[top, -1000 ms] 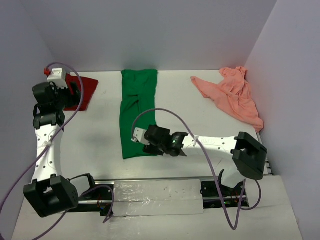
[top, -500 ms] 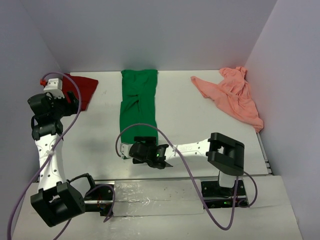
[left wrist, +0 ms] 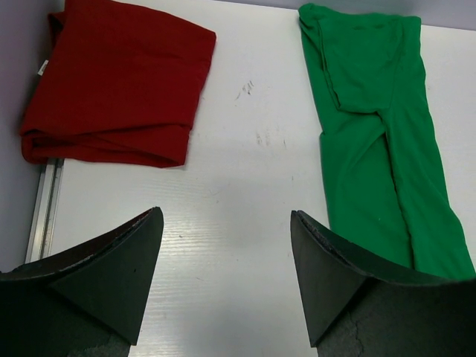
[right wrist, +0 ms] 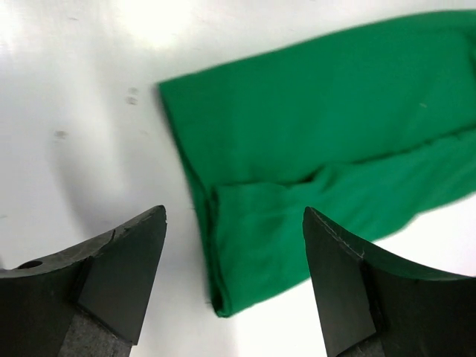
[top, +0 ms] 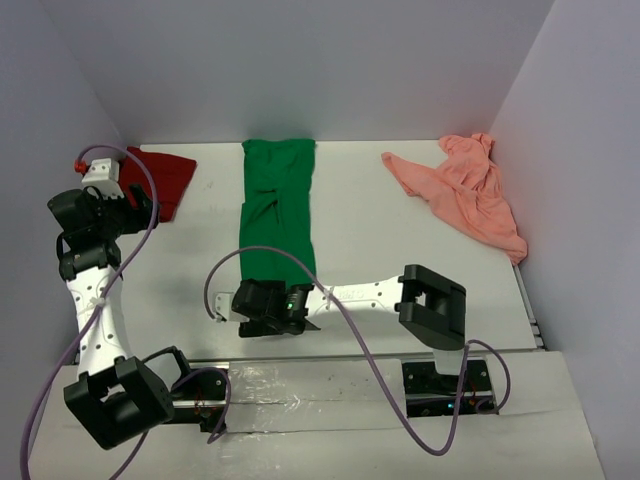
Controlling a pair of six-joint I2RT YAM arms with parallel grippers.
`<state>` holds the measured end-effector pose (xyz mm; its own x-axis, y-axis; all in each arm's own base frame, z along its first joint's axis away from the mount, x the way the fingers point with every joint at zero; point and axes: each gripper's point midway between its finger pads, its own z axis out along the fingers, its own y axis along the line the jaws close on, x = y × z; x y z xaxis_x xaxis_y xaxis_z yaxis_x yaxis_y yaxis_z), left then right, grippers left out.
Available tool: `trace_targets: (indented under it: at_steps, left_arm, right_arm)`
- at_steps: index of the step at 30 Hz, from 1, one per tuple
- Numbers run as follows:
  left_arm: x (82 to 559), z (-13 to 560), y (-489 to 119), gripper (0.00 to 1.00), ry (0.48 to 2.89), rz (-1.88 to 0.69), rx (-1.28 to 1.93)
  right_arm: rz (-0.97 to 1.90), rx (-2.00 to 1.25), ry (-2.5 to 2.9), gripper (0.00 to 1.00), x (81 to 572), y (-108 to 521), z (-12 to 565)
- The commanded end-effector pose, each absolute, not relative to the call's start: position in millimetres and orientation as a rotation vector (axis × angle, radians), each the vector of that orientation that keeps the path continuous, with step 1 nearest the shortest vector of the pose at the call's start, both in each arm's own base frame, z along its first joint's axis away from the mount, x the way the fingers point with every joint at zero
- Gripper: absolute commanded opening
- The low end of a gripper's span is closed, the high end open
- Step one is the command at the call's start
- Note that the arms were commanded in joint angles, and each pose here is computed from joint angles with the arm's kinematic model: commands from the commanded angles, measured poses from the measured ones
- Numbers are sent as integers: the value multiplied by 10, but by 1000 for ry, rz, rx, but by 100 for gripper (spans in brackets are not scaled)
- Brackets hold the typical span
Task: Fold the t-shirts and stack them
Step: Grab the bottom of the folded rectangular tshirt with right arm
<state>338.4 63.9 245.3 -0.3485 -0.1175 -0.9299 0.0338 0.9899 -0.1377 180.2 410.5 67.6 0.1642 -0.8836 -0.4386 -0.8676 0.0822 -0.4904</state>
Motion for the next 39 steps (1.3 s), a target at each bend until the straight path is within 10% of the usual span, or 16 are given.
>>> trace_targets:
  at_steps: [1,23,26,31,39]
  left_arm:
    - [3408,2517,620,78,1898,-178,-29]
    - [3319,2589,627,78,1882,-194,-25]
    - [3314,2611,619,78,1877,-198,-24]
    - [3314,2612,618,78,1879,-206,-21]
    - [3307,2606,619,78,1881,-216,-21]
  right_arm:
    - [65,-1850,1738,80,1582,4147,555]
    - [-337,-1843,1870,69,2079,3760,-68]
    - [-373,-1871,1954,60,2114,3629,-182]
    - [-340,-1930,2039,2,2044,3526,-301]
    - [-267,-1949,2075,0,1857,3474,-96]
